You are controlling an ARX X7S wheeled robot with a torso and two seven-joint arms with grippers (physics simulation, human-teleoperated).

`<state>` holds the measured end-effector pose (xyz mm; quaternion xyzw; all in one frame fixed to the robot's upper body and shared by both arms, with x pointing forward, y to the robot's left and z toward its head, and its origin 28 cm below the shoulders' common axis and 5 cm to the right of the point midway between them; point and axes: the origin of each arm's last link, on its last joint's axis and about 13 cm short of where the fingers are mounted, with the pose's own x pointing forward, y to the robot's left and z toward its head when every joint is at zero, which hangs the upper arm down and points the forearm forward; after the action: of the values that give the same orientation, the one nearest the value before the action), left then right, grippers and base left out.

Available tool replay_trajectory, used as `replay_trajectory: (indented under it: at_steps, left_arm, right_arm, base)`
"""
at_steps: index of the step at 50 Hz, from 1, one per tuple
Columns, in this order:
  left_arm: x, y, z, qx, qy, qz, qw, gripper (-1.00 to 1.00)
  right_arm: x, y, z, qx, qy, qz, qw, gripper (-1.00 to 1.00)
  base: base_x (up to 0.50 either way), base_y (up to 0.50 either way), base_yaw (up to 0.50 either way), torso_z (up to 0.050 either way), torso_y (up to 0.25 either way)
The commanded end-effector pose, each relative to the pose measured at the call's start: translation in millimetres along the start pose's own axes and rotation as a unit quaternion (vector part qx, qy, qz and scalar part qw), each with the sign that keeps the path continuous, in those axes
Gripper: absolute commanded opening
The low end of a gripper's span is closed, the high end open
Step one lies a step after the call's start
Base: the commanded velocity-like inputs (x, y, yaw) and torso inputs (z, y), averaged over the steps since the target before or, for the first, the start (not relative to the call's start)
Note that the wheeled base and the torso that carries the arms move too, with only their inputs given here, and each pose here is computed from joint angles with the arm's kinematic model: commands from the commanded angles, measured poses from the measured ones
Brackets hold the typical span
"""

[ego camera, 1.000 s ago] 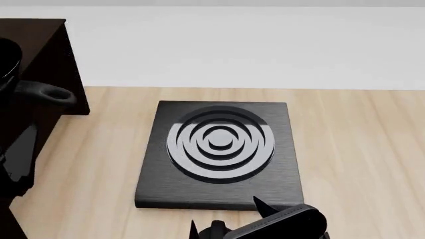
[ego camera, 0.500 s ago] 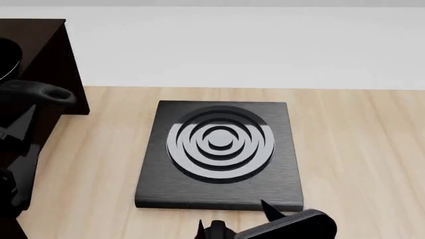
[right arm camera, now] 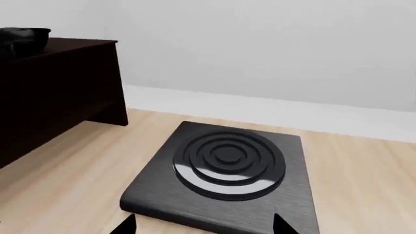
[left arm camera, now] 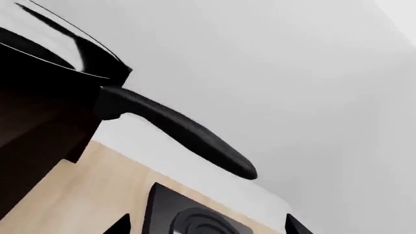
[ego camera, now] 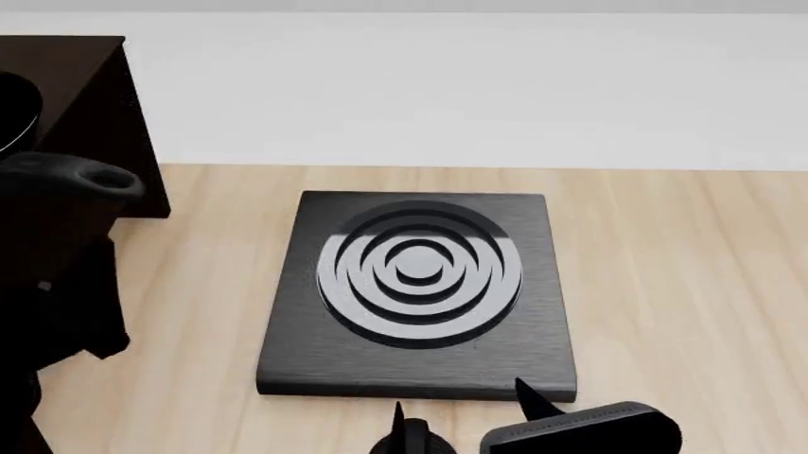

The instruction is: Put the frying pan on the cabinet shelf.

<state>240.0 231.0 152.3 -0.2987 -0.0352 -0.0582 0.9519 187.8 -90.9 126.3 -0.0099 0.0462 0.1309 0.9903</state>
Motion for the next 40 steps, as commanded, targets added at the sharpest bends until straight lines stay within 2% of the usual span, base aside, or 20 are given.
replay_trajectory:
  at_steps: [1,4,9,13,16,19,29,35,40]
  left_arm:
    - [-6.7,-2.5,-7.2,0.123,-0.024,-0.014,0.992,1.00]
    - [-9.3,-3.5,-10.3,0.169,-0.042,-0.017,0.985,1.00]
    - [-16.6,-4.6,-16.5,0.209,-0.053,-0.018,0.976,1.00]
    - [-21.2,-2.1,-23.2,0.225,-0.055,-0.019,0.973,1.00]
    - [-24.4,0.7,-29.8,0.258,-0.056,-0.025,0.964,1.00]
    - [-29.5,1.1,-34.5,0.274,-0.055,-0.027,0.960,1.00]
    - [-41.3,4.5,-48.6,0.281,-0.040,-0.021,0.959,1.00]
    - [-44.4,6.6,-53.8,0.284,-0.033,-0.012,0.958,1.00]
    - [-47.3,7.0,-58.2,0.289,-0.033,-0.009,0.957,1.00]
  right_arm:
    - [1.0,-3.0,2.0,0.012,-0.011,-0.016,1.000,1.00]
    - [1.0,-3.4,0.9,0.010,-0.010,-0.017,1.000,1.00]
    - [1.1,-4.0,-0.8,0.010,-0.012,-0.020,1.000,1.00]
    - [1.0,-3.4,-2.3,0.010,-0.013,-0.020,1.000,1.00]
    - [2.4,-4.0,-5.7,0.012,-0.013,-0.022,1.000,1.00]
    - [2.5,-4.7,-7.5,0.014,-0.015,-0.026,0.999,1.00]
    - [1.2,-3.7,-15.3,0.019,-0.017,-0.039,0.999,1.00]
    - [0.1,-4.1,-22.4,-0.002,-0.012,-0.049,0.999,1.00]
    - [-0.6,-4.7,-29.9,-0.001,-0.008,-0.052,0.999,1.00]
  base:
    - [0.00,0.00,0.00,0.000,0.000]
    - [0.00,0.00,0.00,0.000,0.000]
    - [0.00,0.00,0.00,0.000,0.000]
    - [0.00,0.00,0.00,0.000,0.000]
    - [0.00,0.00,0.00,0.000,0.000]
    - [0.00,0.00,0.00,0.000,0.000]
    - [0.00,0.00,0.00,0.000,0.000]
    - [0.00,0.00,0.00,0.000,0.000]
    - [0.00,0.00,0.00,0.000,0.000]
